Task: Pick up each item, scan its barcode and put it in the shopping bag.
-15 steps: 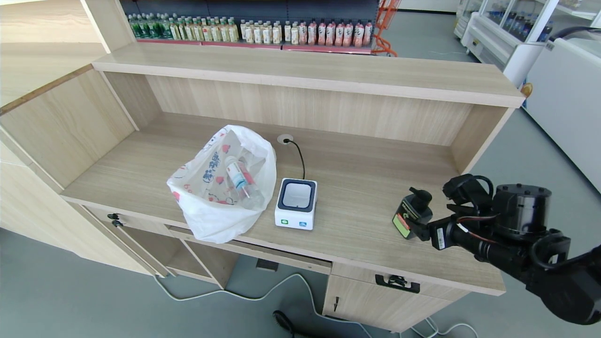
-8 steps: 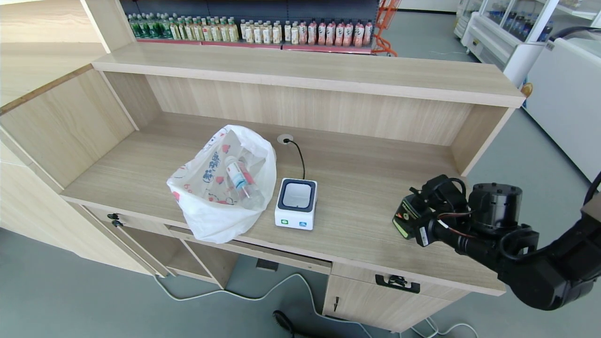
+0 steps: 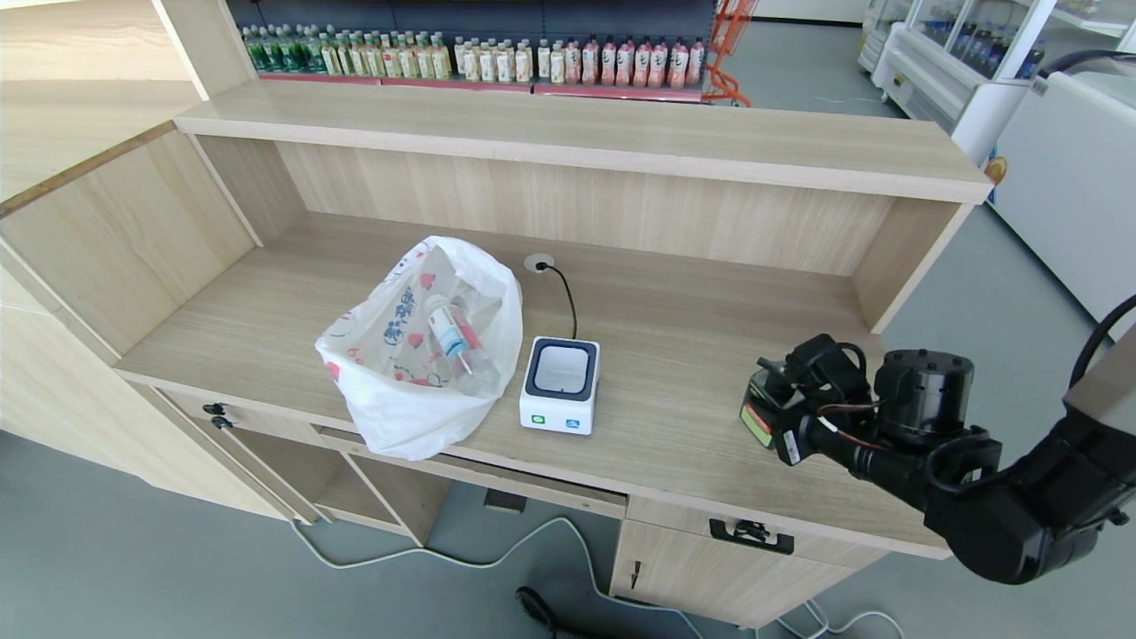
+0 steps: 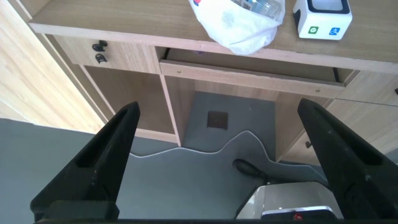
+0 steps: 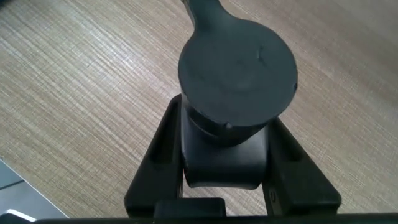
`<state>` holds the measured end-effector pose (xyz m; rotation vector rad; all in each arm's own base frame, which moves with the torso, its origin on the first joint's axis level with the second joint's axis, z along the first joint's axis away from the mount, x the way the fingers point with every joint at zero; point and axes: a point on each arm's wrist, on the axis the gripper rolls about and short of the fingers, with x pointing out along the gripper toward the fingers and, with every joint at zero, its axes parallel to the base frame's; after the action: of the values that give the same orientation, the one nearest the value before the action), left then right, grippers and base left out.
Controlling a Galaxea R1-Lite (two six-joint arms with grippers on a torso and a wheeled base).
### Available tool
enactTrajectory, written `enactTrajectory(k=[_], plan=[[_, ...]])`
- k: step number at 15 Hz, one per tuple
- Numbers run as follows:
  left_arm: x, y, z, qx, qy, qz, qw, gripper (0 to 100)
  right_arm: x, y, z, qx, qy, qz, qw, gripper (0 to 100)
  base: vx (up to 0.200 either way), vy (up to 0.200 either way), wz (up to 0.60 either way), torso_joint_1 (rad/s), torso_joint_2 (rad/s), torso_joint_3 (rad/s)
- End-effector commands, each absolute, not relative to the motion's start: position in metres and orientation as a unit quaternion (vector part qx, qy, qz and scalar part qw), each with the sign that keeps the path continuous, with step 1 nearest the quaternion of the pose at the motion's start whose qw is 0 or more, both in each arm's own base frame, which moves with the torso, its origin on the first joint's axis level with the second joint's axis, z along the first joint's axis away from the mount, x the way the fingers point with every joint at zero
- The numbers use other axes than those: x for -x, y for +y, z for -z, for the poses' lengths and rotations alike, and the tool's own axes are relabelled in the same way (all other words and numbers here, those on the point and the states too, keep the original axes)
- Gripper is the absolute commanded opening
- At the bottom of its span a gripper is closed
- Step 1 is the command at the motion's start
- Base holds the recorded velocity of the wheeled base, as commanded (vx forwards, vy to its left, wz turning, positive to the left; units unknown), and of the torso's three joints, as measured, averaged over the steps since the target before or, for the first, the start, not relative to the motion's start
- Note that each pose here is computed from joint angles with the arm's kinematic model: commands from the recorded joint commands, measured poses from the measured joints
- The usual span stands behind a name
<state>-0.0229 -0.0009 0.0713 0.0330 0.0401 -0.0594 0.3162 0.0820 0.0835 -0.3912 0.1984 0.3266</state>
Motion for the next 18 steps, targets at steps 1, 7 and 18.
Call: enactTrajectory(k=[1, 7, 18], plan=[[0.023, -0.001, -0.071, -0.016, 0.021, 0.029, 0.999, 100, -0.312, 0.075, -0.086, 0.195, 0.101, -0.152, 0.964, 0, 0.000, 0.000, 0.00, 0.000, 0.00, 0.000], [0.023, -0.001, -0.071, -0.016, 0.021, 0.029, 0.999, 100, -0.311, 0.068, -0.107, 0.211, 0.063, -0.135, 0.966, 0, 0.000, 0.000, 0.00, 0.000, 0.00, 0.000], [0.023, -0.001, -0.071, -0.016, 0.021, 0.029, 0.999, 100, -0.161, 0.085, -0.249, 0.641, -0.430, -0.228, 0.593, 0, 0.000, 0.000, 0.00, 0.000, 0.00, 0.000]])
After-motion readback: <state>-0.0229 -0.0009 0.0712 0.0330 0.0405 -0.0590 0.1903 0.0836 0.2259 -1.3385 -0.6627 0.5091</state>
